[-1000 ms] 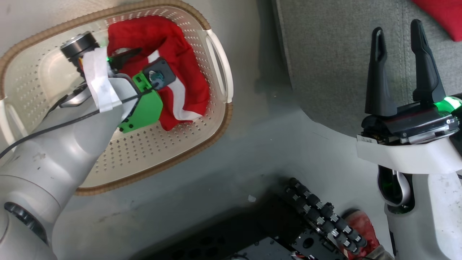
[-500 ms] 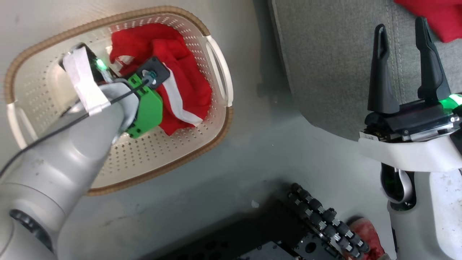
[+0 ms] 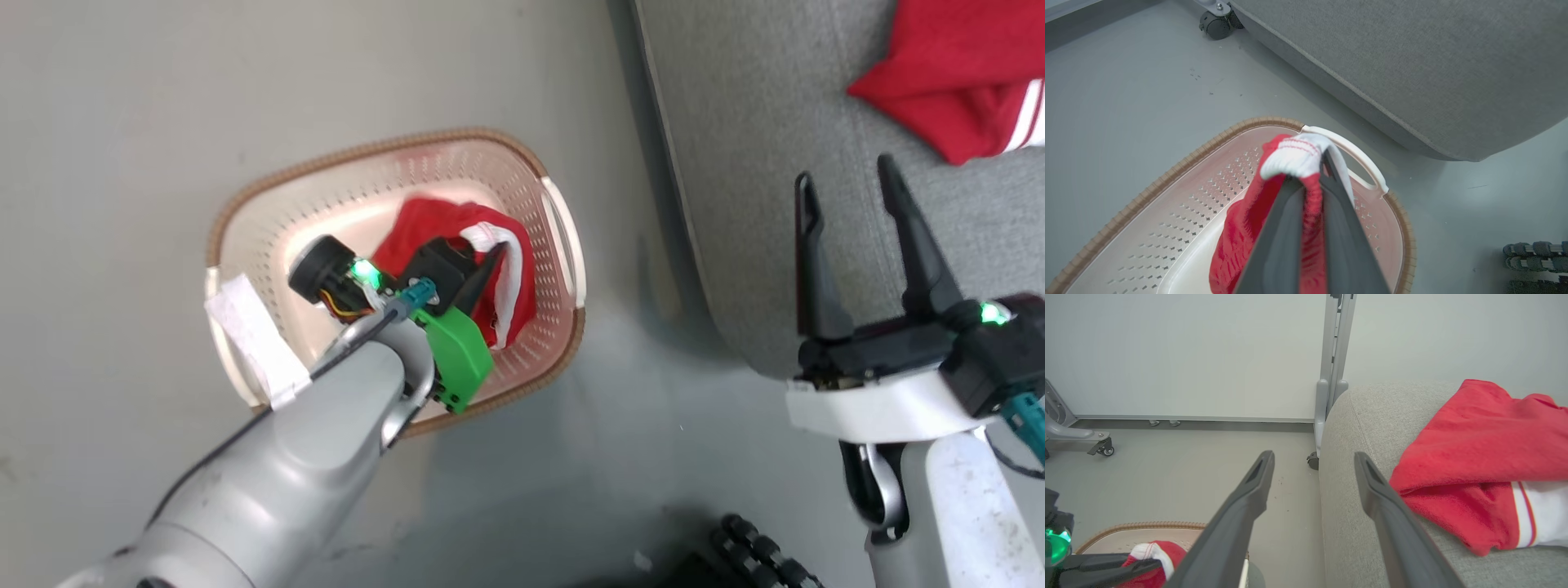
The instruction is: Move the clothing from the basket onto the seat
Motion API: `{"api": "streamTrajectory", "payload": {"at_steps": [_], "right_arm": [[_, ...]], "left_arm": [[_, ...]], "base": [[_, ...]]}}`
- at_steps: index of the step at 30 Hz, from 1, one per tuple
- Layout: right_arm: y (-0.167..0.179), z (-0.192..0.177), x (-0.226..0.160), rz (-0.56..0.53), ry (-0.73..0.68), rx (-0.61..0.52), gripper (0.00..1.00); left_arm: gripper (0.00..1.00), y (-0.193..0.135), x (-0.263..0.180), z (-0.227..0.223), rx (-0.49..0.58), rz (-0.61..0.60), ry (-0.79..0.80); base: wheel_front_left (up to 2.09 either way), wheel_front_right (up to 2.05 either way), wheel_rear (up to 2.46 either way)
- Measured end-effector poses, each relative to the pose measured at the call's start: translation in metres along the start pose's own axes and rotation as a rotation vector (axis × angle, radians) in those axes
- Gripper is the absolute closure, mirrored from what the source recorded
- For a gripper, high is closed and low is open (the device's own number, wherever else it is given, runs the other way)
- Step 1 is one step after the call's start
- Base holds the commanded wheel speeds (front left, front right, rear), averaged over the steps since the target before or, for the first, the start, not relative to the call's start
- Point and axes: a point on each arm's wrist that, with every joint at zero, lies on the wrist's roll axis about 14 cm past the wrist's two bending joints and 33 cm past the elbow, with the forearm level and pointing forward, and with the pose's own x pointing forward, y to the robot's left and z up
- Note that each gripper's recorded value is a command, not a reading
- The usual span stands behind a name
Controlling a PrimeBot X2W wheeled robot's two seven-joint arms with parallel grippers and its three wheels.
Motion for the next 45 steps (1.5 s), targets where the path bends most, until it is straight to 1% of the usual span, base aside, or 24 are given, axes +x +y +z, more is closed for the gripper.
{"api": "streamTrajectory", "payload": {"at_steps": [3, 6, 8, 11, 14, 20, 22, 26, 32, 35, 39, 45], "right_arm": [[0.009, 0.009, -0.014, 0.024, -0.005, 0.017, 0.00], [0.019, 0.021, -0.027, 0.049, -0.025, 0.036, 0.00], [0.024, 0.032, -0.038, 0.062, -0.045, 0.048, 0.00], [0.033, 0.044, -0.053, 0.083, -0.071, 0.066, 0.00], [0.042, 0.055, -0.070, 0.108, -0.093, 0.081, 0.00], [0.060, 0.076, -0.097, 0.164, -0.154, 0.103, 0.00], [0.068, 0.078, -0.105, 0.193, -0.161, 0.107, 0.00], [0.093, 0.084, -0.116, 0.274, -0.175, 0.128, 0.00], [0.144, 0.093, -0.121, 0.452, -0.193, 0.151, 0.00], [0.161, 0.100, -0.118, 0.511, -0.208, 0.146, 0.00], [0.172, 0.102, -0.113, 0.547, -0.211, 0.133, 0.00], [0.178, 0.079, -0.106, 0.557, -0.142, 0.099, 0.00]], "left_arm": [[1.00, -0.004, -0.023, 0.034, -0.010, 0.064, -0.103], [1.00, -0.006, -0.051, 0.060, 0.022, 0.133, -0.180], [1.00, -0.010, -0.070, 0.085, 0.021, 0.178, -0.259], [1.00, -0.019, -0.096, 0.116, 0.031, 0.227, -0.358], [1.00, -0.029, -0.121, 0.138, 0.035, 0.259, -0.434], [1.00, -0.059, -0.161, 0.188, 0.112, 0.259, -0.592], [1.00, -0.069, -0.175, 0.207, 0.154, 0.263, -0.646], [1.00, -0.092, -0.196, 0.235, 0.198, 0.247, -0.741], [1.00, -0.113, -0.216, 0.253, 0.233, 0.226, -0.815], [1.00, -0.121, -0.223, 0.258, 0.247, 0.215, -0.839], [1.00, -0.136, -0.228, 0.269, 0.261, 0.181, -0.872], [1.00, -0.152, -0.231, 0.276, 0.276, 0.132, -0.892]], "base": [[0.00, 0.00, 0.00], [0.00, 0.00, 0.00], [0.00, 0.00, 0.00], [0.00, 0.00, 0.00], [0.00, 0.00, 0.00], [0.00, 0.00, 0.00], [0.00, 0.00, 0.00], [0.00, 0.00, 0.00], [0.00, 0.00, 0.00], [0.00, 0.00, 0.00], [0.00, 0.00, 0.00], [0.00, 0.00, 0.00]]}}
